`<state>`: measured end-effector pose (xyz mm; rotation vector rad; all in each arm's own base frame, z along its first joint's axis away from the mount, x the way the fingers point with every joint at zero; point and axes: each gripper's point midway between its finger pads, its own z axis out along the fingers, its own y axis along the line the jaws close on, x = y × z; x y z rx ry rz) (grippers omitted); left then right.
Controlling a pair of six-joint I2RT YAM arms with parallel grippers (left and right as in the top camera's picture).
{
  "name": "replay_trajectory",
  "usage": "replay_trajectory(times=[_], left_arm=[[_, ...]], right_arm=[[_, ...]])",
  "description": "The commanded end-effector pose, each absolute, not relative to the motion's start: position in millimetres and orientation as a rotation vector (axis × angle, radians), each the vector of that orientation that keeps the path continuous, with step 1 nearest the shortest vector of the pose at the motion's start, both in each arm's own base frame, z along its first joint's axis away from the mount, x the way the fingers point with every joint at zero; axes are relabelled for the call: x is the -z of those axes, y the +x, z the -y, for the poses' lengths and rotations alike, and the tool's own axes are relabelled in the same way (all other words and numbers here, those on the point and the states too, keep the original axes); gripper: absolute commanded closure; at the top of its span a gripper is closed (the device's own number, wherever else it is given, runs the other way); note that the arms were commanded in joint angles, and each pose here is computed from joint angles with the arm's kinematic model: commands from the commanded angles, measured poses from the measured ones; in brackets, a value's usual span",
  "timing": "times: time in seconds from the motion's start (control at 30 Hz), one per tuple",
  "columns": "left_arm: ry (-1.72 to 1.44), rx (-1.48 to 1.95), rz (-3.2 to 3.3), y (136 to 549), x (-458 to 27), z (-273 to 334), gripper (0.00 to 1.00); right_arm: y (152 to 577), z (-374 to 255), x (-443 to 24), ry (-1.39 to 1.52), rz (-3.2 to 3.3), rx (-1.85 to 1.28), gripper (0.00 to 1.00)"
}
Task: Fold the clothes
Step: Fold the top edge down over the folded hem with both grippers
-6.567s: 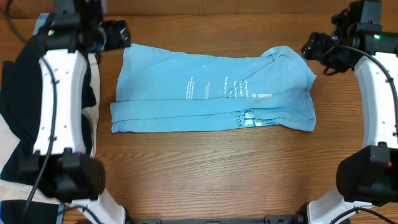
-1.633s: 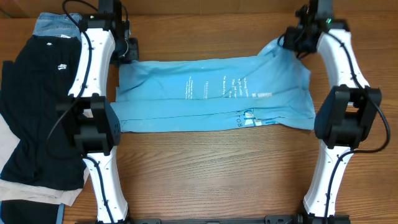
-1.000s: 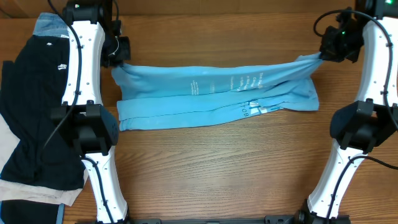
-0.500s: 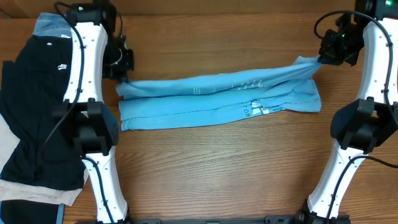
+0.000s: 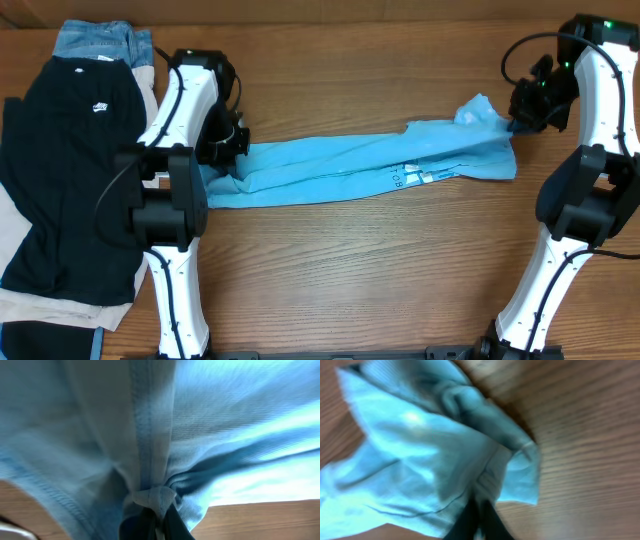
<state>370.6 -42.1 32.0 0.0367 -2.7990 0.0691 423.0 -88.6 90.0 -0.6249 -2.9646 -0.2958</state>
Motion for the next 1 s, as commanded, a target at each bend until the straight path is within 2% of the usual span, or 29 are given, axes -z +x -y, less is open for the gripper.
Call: replay_trajectory(times=[0.0,0.1,0.2,0.47,0.8,0.97], left_arm=[[0.026,-0.057,2.783,362.4,-30.1,39.3,0.78],[0.023,-0.027,2.785,362.5,-29.7,35.1,0.35],[0.024,-0.023,2.806,368.1,-33.8,33.7,0.19],[0.021,-0.061,3.011,398.1,-79.4,37.2,0.09],[0.025,-0.112,3.431,429.9,-190.2,33.8,0.0],[0.035,-0.132,3.587,435.2,-234.9,30.2,0.0]], right_arm=[[411.7,103.6,-74.8,-0.672,2.923,0.275,0.67],[410.2,110.8,-71.2,-0.701,2.918,0.277,0.52],[414.4,118.8,-71.2,-0.718,2.943,0.28,0.43],[438.3,102.7,-70.2,-0.442,3.083,0.375,0.3],[425.9,91.9,-39.6,-0.296,3.047,0.382,0.31],[421.3,88.9,-12.1,-0.296,3.04,0.395,0.32]])
